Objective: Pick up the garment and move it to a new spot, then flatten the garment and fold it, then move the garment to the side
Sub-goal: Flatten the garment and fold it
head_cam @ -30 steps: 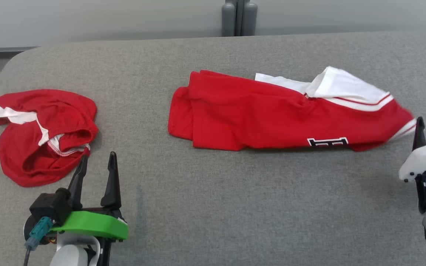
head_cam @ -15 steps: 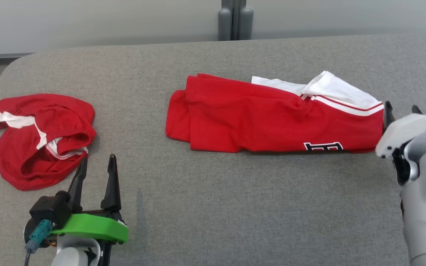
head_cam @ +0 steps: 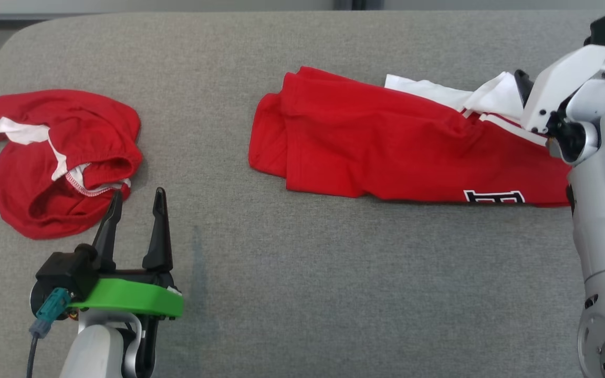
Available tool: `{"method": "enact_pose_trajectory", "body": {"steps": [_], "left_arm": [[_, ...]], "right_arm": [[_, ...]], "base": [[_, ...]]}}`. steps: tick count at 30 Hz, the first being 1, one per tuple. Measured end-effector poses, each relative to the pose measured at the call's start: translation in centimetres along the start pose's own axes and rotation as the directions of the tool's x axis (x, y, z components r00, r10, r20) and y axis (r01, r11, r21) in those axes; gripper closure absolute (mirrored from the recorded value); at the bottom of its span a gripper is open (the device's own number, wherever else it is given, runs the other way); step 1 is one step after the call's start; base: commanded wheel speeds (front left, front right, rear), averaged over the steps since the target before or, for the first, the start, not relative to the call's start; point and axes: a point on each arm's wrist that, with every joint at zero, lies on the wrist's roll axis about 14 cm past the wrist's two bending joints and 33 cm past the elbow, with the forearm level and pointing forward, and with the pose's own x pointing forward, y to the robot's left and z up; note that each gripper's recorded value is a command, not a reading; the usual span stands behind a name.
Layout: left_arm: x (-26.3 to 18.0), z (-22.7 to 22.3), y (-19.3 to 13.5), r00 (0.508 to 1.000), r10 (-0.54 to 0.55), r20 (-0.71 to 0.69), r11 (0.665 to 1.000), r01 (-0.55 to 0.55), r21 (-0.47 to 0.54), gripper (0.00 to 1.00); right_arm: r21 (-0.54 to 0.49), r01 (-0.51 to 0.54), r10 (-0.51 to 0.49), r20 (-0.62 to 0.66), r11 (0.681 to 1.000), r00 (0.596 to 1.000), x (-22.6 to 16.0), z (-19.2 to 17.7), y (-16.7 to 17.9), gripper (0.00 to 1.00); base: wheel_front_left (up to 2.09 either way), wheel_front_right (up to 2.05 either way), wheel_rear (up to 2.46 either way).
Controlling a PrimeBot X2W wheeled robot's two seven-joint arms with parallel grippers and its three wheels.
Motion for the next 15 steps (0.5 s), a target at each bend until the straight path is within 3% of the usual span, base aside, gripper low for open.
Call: {"method": "enact_pose_trajectory", "body": {"steps": [3, 12, 13, 14, 15], "left_arm": [[0.3, -0.3, 0.6, 1.0, 0.016, -0.006, 1.0, -0.016, 0.002, 0.0], [-0.1, -1.2, 2.7, 0.996, 0.081, -0.032, 0.997, -0.081, 0.004, 0.0], [-0.1, -1.3, 2.9, 0.996, 0.085, -0.033, 0.996, -0.085, 0.005, 0.0], [-0.1, -1.3, 2.9, 0.996, 0.088, -0.034, 0.996, -0.087, 0.007, 0.0], [0.0, -1.3, 2.9, 0.996, 0.088, -0.033, 0.996, -0.087, 0.008, 0.0]], "right_arm": [[-0.023, -0.005, 0.004, -0.021, 1.0, 1.0, 1.5, 0.3, 0.8, 0.0], [-0.132, 0.016, -0.048, -0.249, 0.991, 0.967, 4.6, -4.4, 1.4, 0.0], [-0.146, 0.023, -0.062, -0.267, 0.989, 0.962, 4.6, -4.7, 1.2, 0.05], [-0.159, 0.031, -0.075, -0.281, 0.987, 0.957, 4.7, -5.0, 0.9, 0.58], [-0.168, 0.036, -0.084, -0.288, 0.985, 0.954, 4.7, -5.1, 0.8, 1.0]], "base": [[0.0, 0.0, 0.0], [0.0, 0.0, 0.0], [0.0, 0.0, 0.0], [0.0, 0.0, 0.0], [0.0, 0.0, 0.0]]}}
